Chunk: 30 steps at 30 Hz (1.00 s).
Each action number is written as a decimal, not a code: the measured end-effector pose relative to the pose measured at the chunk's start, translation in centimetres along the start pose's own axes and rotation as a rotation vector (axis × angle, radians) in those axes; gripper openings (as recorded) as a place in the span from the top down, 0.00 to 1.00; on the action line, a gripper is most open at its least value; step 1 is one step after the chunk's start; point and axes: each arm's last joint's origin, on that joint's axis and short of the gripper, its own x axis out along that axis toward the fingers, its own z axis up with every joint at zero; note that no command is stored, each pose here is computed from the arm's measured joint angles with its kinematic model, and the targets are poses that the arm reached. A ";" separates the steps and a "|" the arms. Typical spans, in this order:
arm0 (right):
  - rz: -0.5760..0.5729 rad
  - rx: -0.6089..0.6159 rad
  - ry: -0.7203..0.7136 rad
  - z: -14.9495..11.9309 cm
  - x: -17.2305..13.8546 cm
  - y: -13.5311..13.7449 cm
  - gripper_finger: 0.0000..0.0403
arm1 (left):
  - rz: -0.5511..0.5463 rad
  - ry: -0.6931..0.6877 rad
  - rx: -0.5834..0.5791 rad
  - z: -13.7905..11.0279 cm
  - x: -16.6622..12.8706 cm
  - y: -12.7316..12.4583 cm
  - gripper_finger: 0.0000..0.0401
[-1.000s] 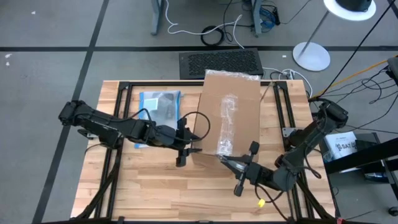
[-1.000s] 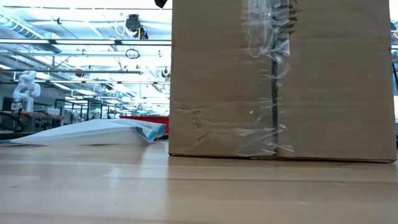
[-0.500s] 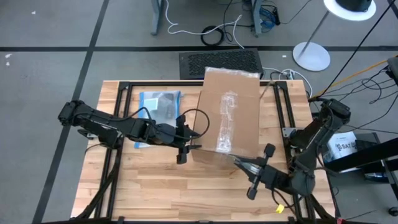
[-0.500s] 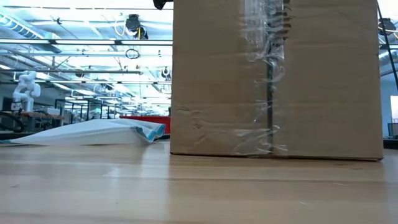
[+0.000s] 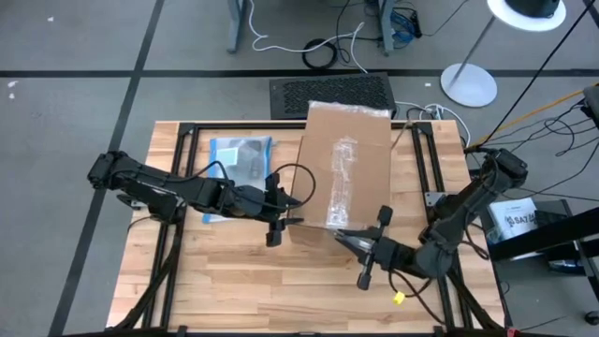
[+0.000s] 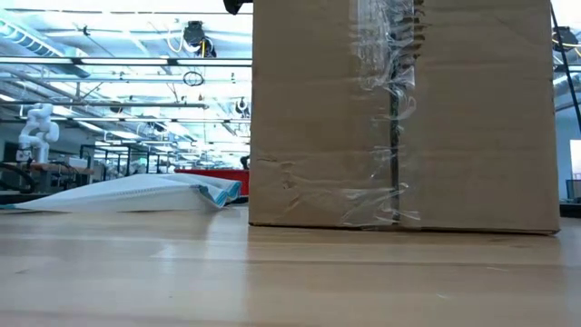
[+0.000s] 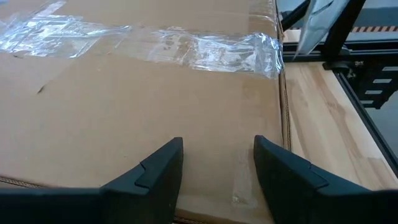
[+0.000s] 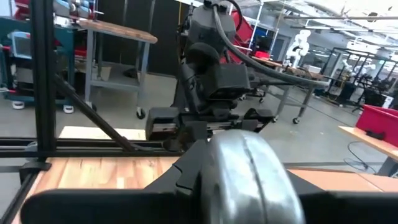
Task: Unpack boxes
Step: Break down box until it is fully flat
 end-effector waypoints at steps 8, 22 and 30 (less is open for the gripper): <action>0.004 -0.013 0.008 -0.2 0.7 -0.3 0.83 | -0.001 0.003 0.005 0.0 0.0 0.0 0.50; -0.025 -0.030 0.054 -0.9 0.7 -0.4 0.83 | 0.003 0.036 0.005 -0.2 -0.1 0.1 0.50; -0.078 -0.062 0.057 -0.7 -0.1 -0.5 0.83 | 0.017 0.066 0.005 -0.4 -0.1 0.5 0.50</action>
